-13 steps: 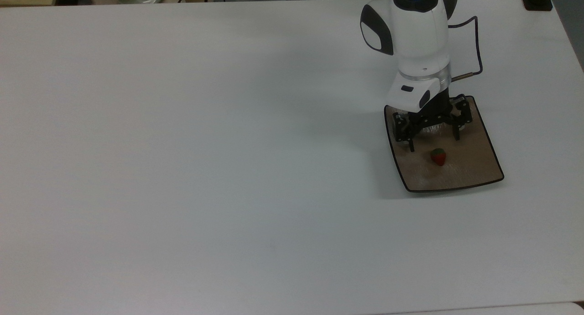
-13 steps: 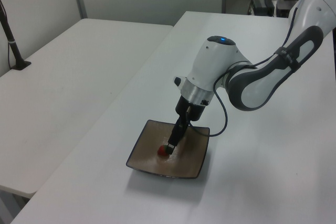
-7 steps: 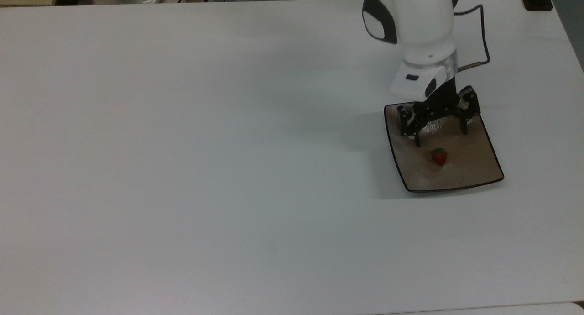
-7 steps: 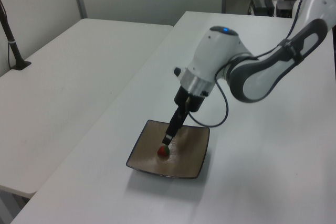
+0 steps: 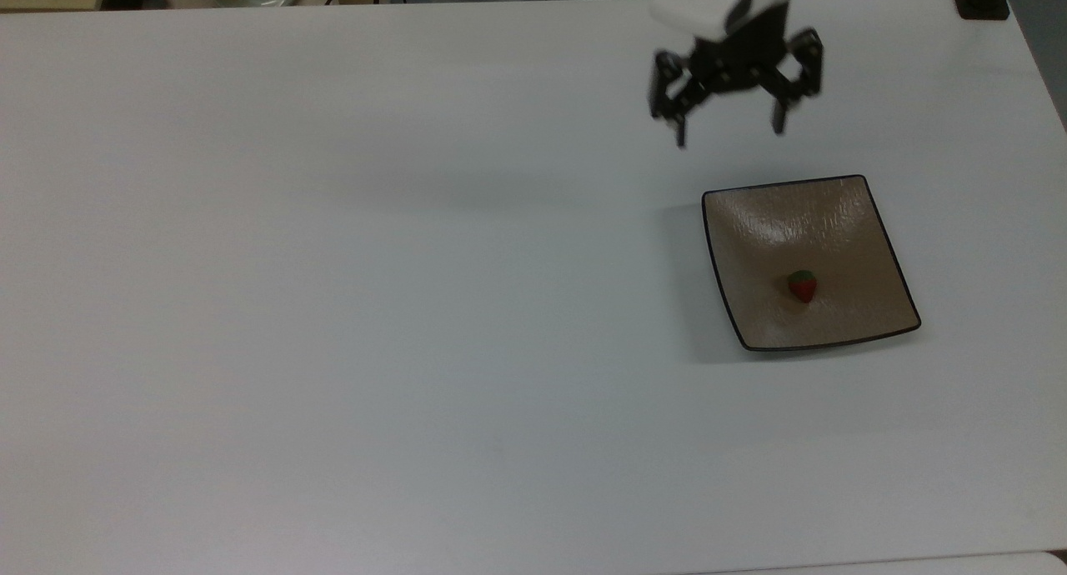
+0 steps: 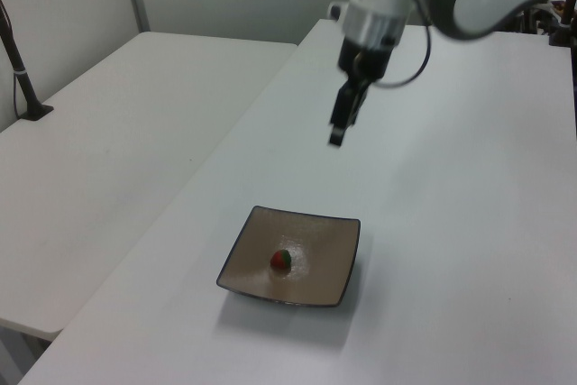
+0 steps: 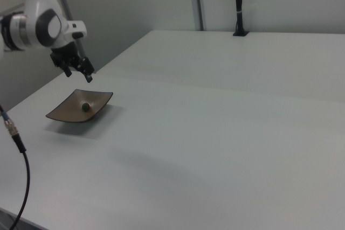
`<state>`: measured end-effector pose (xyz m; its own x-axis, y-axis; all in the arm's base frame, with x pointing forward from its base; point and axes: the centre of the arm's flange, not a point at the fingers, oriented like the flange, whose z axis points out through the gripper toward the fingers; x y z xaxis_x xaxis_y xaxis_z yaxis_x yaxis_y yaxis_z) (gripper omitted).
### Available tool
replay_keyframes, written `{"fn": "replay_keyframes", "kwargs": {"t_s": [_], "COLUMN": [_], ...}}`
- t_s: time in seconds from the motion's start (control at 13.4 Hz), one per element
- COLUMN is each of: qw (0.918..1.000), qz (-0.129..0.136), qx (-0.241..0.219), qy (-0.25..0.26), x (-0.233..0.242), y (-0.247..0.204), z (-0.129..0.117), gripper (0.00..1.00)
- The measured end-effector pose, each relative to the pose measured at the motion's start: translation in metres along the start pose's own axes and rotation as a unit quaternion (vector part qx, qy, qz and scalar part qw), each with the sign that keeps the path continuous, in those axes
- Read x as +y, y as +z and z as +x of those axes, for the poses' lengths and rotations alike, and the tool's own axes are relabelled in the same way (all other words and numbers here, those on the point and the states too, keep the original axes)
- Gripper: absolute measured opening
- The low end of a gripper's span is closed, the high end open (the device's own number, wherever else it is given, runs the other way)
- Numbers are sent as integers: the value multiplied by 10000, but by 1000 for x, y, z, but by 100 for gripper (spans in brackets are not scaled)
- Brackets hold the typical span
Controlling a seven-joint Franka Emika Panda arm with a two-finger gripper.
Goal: Strawberries on a ceramic plate
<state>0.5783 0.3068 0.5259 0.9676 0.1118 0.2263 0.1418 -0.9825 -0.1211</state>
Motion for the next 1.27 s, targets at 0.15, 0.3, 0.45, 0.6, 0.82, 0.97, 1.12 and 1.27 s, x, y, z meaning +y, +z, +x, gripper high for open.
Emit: {"fn": "replay_keyframes", "kwargs": {"t_s": [0.15, 0.3, 0.45, 0.6, 0.82, 0.97, 1.12, 1.27], "qw": [9992, 9962, 9915, 9888, 9879, 9892, 9906, 9930], "qz": [-260, -521, -727, -802, -824, -816, -794, -760], "qx": [-272, -544, -789, -904, -943, -1010, -1019, -863], "qy": [166, 433, 733, 881, 910, 679, 445, 283], "x": [25, 59, 95, 112, 124, 136, 153, 171], "y": [-29, -60, -91, -102, -101, -98, -99, -104], "z": [-8, -17, -29, -35, -36, -36, -34, -28], "gripper": [100, 100, 100, 100, 100, 100, 100, 100]}}
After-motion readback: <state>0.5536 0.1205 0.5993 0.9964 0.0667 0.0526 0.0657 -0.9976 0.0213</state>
